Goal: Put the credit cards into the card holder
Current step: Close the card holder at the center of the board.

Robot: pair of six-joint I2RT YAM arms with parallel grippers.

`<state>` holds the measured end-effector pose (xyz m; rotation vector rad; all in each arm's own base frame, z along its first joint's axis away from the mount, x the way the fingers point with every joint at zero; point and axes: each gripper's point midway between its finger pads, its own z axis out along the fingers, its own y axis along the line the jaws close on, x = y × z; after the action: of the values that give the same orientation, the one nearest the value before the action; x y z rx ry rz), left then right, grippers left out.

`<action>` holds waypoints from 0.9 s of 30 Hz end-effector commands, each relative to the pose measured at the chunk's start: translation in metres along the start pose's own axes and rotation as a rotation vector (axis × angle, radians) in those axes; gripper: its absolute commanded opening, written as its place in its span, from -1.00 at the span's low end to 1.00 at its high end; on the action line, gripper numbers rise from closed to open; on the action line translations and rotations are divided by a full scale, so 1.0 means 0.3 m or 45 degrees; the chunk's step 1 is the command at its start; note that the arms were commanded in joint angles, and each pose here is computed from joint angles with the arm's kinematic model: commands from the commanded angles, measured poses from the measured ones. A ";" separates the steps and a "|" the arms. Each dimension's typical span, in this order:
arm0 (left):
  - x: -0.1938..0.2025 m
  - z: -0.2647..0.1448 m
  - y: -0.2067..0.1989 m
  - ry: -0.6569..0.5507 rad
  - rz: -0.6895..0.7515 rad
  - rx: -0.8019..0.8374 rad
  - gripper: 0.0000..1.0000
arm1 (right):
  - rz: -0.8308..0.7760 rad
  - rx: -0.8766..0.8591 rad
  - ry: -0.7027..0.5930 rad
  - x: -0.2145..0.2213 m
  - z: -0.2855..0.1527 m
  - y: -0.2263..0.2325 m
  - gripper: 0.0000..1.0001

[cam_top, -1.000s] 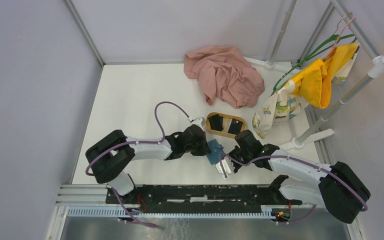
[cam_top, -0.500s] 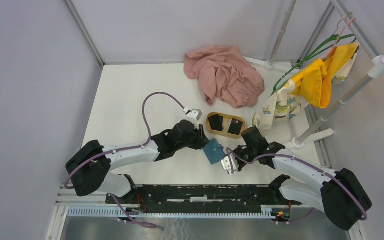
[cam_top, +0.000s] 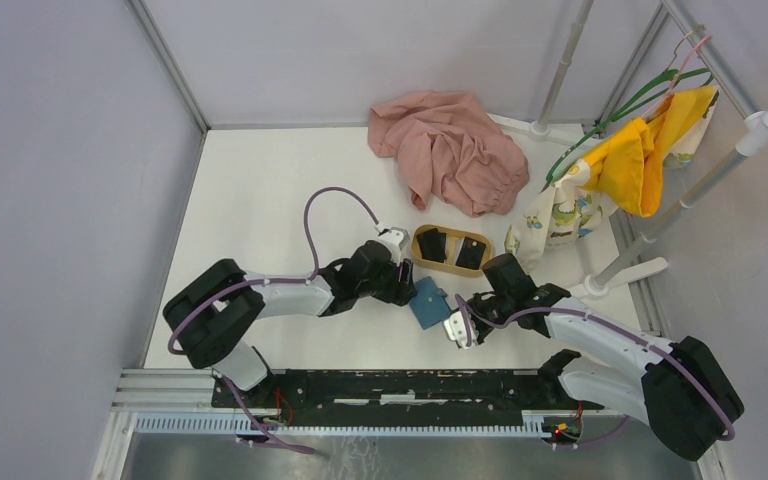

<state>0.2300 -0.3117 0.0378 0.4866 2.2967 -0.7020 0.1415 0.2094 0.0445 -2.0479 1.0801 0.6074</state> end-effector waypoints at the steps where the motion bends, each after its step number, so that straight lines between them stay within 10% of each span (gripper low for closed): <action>1: -0.058 0.045 -0.049 -0.034 0.065 0.120 0.22 | -0.036 0.030 -0.087 -0.063 -0.009 -0.051 -0.35; 15: 0.098 -0.029 -0.133 0.030 -0.239 0.257 -0.19 | 0.036 0.131 -0.053 -0.059 -0.084 -0.135 -0.28; 22: 0.145 -0.046 -0.186 -0.012 -0.347 0.137 -0.25 | 0.204 0.237 -0.101 -0.079 -0.115 -0.193 0.66; 27: 0.095 -0.121 -0.108 -0.144 -0.350 0.000 -0.24 | 0.349 0.224 -0.060 -0.045 -0.098 -0.209 0.49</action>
<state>0.1531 -0.3322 0.0278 0.3178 2.3704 -0.9215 0.1734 0.2079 0.0808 -1.8244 1.2813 0.6452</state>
